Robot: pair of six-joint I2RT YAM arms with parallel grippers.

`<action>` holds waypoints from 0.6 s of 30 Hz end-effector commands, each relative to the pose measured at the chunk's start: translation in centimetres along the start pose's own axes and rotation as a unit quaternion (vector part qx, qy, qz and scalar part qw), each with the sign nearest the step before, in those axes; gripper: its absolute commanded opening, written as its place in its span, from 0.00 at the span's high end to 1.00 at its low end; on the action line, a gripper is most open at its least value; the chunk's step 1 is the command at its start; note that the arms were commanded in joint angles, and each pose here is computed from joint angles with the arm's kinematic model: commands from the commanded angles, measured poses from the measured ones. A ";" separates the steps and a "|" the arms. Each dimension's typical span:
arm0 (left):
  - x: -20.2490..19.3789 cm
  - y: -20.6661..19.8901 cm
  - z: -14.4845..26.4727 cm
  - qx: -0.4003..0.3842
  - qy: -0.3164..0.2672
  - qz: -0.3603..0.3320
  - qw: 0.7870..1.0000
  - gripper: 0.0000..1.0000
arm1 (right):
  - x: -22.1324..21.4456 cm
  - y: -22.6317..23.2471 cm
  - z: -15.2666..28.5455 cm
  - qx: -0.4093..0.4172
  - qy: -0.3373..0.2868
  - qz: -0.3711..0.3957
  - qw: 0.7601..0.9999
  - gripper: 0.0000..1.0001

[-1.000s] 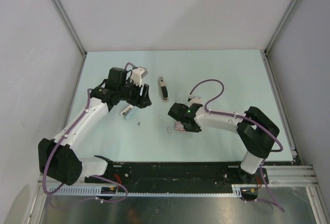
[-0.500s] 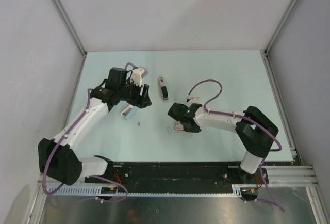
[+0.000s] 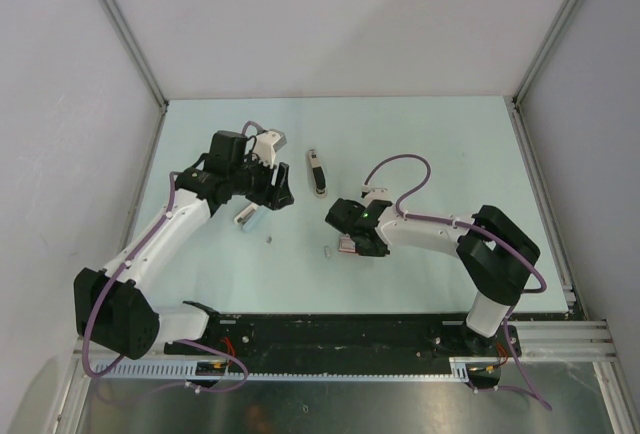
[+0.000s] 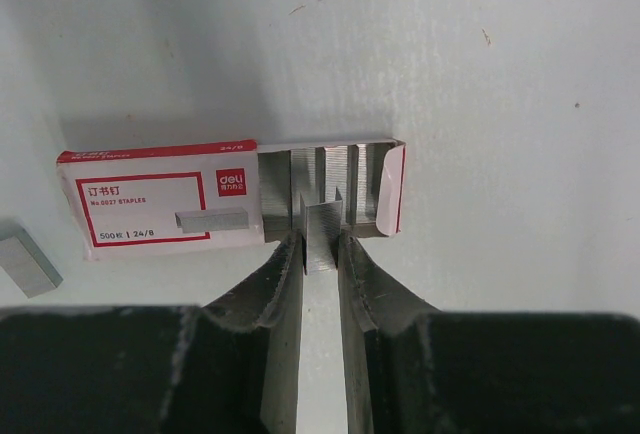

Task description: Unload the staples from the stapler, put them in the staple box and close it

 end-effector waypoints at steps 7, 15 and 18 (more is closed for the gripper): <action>0.5 -0.5 0.9 -0.007 -0.019 -0.031 0.999 0.33 | 1.0 0.3 0.2 0.006 -0.006 -0.005 1.000 0.87; 0.6 -0.7 1.1 -0.010 -0.023 -0.032 0.999 0.33 | 1.0 0.3 0.2 0.008 -0.007 -0.003 1.000 0.66; 0.6 -0.7 1.1 -0.009 -0.023 -0.031 0.999 0.33 | 1.0 0.3 0.3 0.009 -0.008 -0.002 1.000 0.60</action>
Point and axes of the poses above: each gripper's point midway between its finger pads, its own z axis back along the fingers, its own y axis along the line the jaws close on, x = y × z, the point moved 9 cm from there along z, back along the fingers, and after that the axes turned 15 degrees about z, right-handed, at the moved point
